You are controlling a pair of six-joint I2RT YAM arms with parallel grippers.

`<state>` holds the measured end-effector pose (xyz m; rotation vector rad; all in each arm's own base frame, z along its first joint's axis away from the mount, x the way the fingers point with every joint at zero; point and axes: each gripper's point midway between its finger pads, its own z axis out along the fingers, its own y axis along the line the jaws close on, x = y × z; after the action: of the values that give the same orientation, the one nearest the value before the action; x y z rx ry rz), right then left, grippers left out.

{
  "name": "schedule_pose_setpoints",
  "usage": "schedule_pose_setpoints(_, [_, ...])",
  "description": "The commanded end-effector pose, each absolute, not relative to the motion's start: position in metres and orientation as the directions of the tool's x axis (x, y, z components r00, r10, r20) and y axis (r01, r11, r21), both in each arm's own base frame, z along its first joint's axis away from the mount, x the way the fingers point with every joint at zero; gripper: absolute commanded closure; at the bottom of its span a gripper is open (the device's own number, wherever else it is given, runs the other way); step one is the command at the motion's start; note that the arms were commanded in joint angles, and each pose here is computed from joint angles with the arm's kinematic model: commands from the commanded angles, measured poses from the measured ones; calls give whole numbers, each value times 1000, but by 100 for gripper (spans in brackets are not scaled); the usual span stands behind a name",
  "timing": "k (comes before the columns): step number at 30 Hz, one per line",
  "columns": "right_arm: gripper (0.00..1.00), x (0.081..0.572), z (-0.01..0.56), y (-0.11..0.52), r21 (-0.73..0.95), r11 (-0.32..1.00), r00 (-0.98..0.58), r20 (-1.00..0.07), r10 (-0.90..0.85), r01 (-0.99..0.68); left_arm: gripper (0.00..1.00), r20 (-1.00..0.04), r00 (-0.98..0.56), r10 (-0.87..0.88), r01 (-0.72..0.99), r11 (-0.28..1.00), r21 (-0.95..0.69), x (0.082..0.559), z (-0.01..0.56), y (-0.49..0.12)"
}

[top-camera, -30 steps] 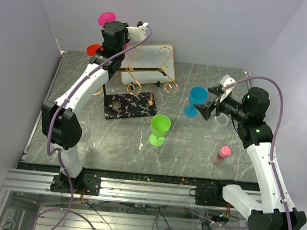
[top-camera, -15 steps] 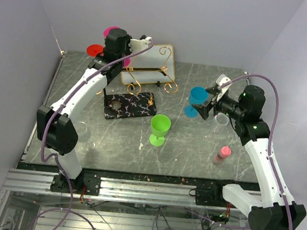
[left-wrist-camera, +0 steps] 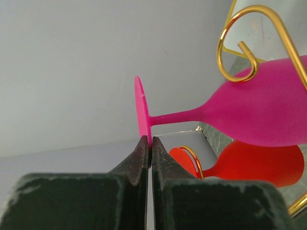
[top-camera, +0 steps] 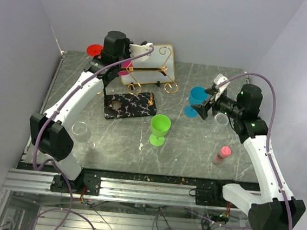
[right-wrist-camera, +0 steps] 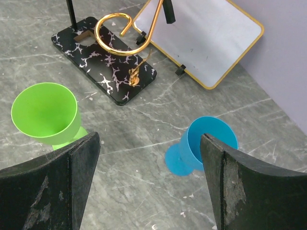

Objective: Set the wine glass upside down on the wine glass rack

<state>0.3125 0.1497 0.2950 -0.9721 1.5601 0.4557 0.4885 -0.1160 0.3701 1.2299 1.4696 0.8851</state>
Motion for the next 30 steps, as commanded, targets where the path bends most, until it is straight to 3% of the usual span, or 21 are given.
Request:
schedule_pose_setpoints(1, [15, 314, 291, 151, -219, 570, 20, -942, -334, -792, 92, -229, 46, 972, 266, 209, 941, 479, 374, -123])
schedule_pose_setpoints(30, [15, 323, 280, 140, -157, 582, -35, -952, -305, -798, 93, -199, 252, 947, 329, 110, 938, 454, 369, -185])
